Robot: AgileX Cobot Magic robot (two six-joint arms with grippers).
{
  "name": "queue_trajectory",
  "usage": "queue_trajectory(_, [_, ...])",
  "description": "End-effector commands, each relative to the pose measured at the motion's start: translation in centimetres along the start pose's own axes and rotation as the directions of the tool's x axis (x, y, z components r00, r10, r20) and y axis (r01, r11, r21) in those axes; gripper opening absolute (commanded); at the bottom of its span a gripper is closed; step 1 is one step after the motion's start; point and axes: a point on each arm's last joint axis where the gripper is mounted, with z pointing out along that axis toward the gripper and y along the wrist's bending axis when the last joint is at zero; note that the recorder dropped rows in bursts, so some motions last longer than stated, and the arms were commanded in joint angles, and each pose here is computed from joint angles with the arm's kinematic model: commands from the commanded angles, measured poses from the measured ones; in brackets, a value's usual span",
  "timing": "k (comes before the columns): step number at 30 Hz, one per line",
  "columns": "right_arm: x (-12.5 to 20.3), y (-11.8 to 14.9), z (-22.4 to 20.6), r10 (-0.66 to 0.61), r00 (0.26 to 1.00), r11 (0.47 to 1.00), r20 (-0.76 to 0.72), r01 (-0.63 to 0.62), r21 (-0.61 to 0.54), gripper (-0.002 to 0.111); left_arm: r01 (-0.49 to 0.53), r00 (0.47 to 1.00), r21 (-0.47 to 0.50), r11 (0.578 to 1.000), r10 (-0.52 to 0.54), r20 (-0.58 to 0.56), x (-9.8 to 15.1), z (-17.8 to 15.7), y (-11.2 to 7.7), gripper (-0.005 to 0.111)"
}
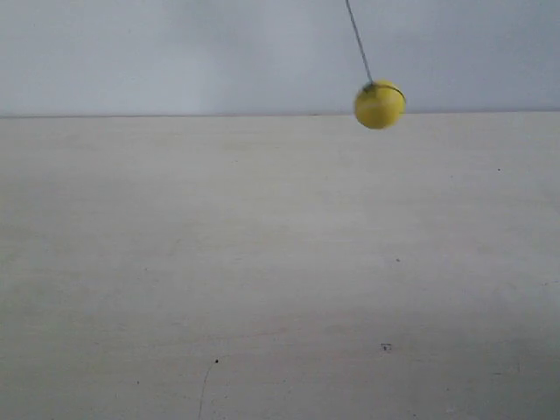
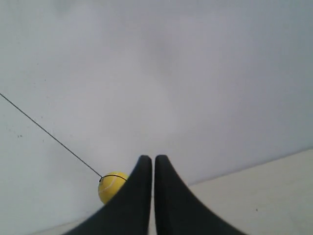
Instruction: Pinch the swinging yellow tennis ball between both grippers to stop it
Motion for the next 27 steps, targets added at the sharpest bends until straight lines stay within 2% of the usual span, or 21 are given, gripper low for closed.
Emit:
queue_trajectory(1, [-2.3, 0.4, 0.0, 0.016, 0.99, 1.0, 0.141, -0.015, -0.004, 0.0, -0.119, 0.988, 0.167, 0.979, 0.1, 0.118, -1.0, -0.1, -1.6, 0.005])
queue_trajectory(3, [-3.4, 0.9, 0.4, -0.002, 0.984, 1.0, 0.178, 0.005, -0.016, 0.0, -0.255, 0.961, 0.27, 0.929, 0.214, 0.174, -1.2, 0.0, -2.8, 0.005])
queue_trajectory(5, [-4.4, 1.6, 1.0, -0.037, 0.98, 0.998, 0.193, 0.045, -0.04, 0.0, -0.347, 0.934, 0.316, 0.883, 0.297, 0.197, -1.8, 0.3, -3.6, 0.005])
queue_trajectory(6, [-5.2, 2.2, 1.5, -0.056, 0.977, 0.995, 0.208, 0.071, -0.067, 0.0, -0.363, 0.929, 0.317, 0.876, 0.315, 0.193, -2.3, 0.6, -3.9, 0.005])
queue_trajectory(10, [-7.4, 4.2, 4.3, -0.136, 0.976, 0.978, 0.17, 0.16, -0.134, 0.0, -0.329, 0.943, 0.244, 0.912, 0.304, 0.135, -4.4, 2.5, -3.8, 0.005])
queue_trajectory(12, [-8.0, 5.0, 6.4, -0.194, 0.976, 0.967, 0.1, 0.207, -0.15, 0.0, -0.332, 0.942, 0.205, 0.921, 0.314, 0.115, -5.5, 3.7, -3.8, 0.005])
queue_trajectory(15, [-7.6, 5.2, 9.4, -0.258, 0.965, 0.957, -0.041, 0.25, -0.147, 0.0, -0.354, 0.935, 0.17, 0.92, 0.344, 0.087, -6.7, 5.6, -3.9, 0.005])
queue_trajectory(18, [-5.7, 4.8, 11.6, -0.316, 0.934, 0.944, -0.166, 0.292, -0.15, 0.0, -0.372, 0.928, 0.153, 0.915, 0.372, 0.032, -7.4, 7.7, -3.9, 0.005])
queue_trajectory(23, [-2.0, 3.5, 13.7, -0.42, 0.834, 0.908, -0.359, 0.383, -0.173, 0.0, -0.359, 0.914, 0.124, 0.925, 0.376, -0.152, -6.2, 11.4, -3.1, 0.005])
queue_trajectory(27, [0.2, 3.0, 14.4, -0.463, 0.788, 0.886, -0.406, 0.402, -0.23, 0.0, -0.347, 0.885, 0.134, 0.928, 0.371, -0.281, -3.6, 13.5, -2.2, 0.005])
